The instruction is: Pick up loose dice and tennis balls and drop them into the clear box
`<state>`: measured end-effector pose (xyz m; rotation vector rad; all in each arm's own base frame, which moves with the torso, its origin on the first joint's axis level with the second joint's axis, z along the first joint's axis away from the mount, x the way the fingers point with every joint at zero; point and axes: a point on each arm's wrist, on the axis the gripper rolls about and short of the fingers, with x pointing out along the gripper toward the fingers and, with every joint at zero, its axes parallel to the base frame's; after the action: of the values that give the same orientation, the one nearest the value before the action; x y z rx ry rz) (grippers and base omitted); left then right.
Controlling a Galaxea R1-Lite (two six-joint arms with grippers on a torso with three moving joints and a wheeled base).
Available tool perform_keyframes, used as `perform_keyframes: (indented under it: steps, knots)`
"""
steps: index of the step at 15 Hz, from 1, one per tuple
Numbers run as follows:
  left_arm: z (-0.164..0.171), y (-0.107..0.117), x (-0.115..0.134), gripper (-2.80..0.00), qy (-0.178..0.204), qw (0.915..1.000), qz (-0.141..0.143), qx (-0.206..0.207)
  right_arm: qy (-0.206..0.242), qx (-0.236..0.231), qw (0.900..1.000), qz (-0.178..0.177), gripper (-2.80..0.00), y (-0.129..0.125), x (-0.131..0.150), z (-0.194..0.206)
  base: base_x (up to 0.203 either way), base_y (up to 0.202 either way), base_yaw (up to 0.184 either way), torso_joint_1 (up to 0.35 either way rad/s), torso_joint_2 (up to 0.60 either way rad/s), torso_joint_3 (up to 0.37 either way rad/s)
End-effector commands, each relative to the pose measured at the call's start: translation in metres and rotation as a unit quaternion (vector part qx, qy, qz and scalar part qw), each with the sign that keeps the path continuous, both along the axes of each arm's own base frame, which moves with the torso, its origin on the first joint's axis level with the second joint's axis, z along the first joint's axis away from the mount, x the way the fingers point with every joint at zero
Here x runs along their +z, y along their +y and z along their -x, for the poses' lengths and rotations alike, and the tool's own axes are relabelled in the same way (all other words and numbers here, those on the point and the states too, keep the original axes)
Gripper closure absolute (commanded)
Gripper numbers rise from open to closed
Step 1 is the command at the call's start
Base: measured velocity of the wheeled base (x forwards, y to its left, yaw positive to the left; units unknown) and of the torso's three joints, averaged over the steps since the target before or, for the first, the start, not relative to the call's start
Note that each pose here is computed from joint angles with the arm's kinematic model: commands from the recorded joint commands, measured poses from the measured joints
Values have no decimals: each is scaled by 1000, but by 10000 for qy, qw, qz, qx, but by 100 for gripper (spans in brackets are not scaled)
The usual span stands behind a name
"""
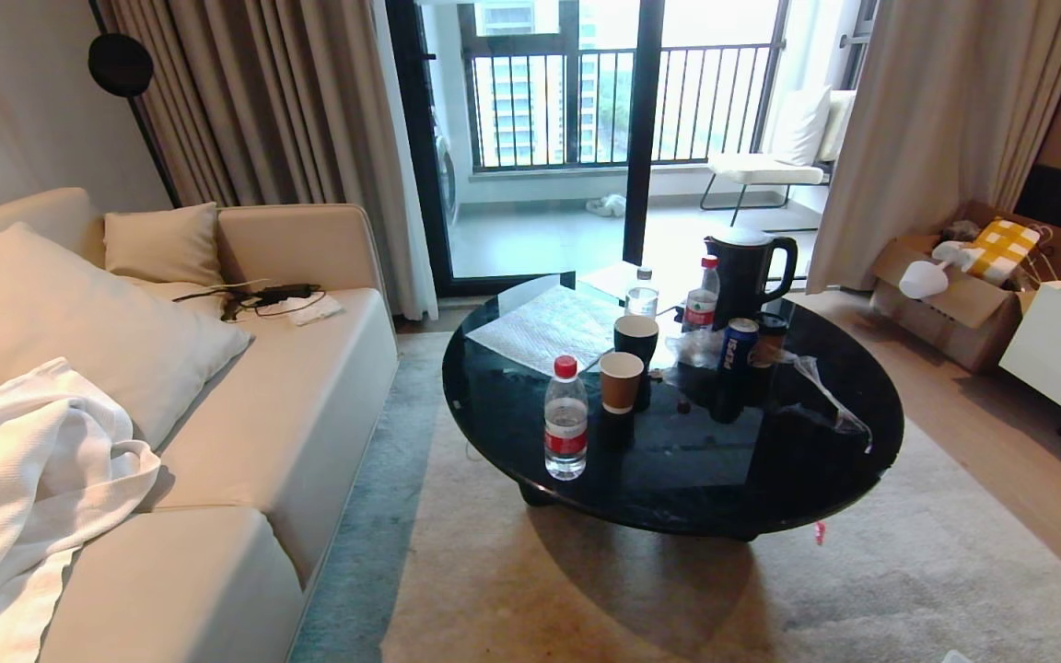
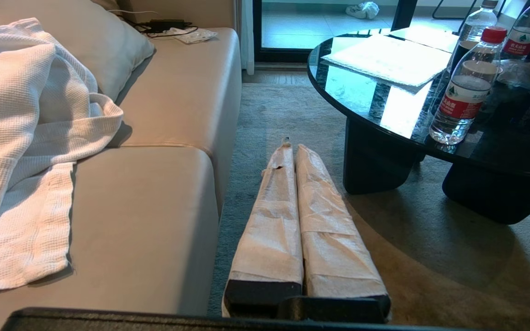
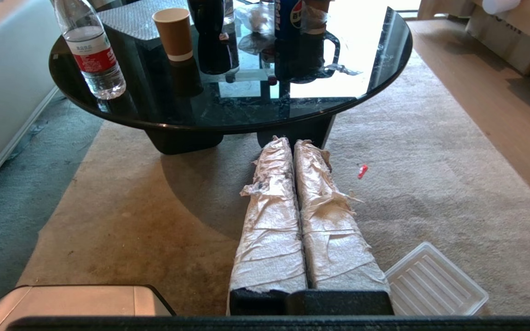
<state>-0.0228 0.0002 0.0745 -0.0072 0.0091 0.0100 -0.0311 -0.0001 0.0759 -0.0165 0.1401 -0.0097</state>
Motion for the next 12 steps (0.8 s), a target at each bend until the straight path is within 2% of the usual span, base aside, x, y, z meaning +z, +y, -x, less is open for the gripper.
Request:
perform_keyframes:
  steps: [1,12]
  knots:
    - [0,0,0,0,0,10000,2,4,-9,1,10000,4,0,0,0,0,0,0,0,0,0,0]
    - [0,0,0,0,0,10000,2,4,-10,1,10000,4,0,0,0,0,0,0,0,0,0,0]
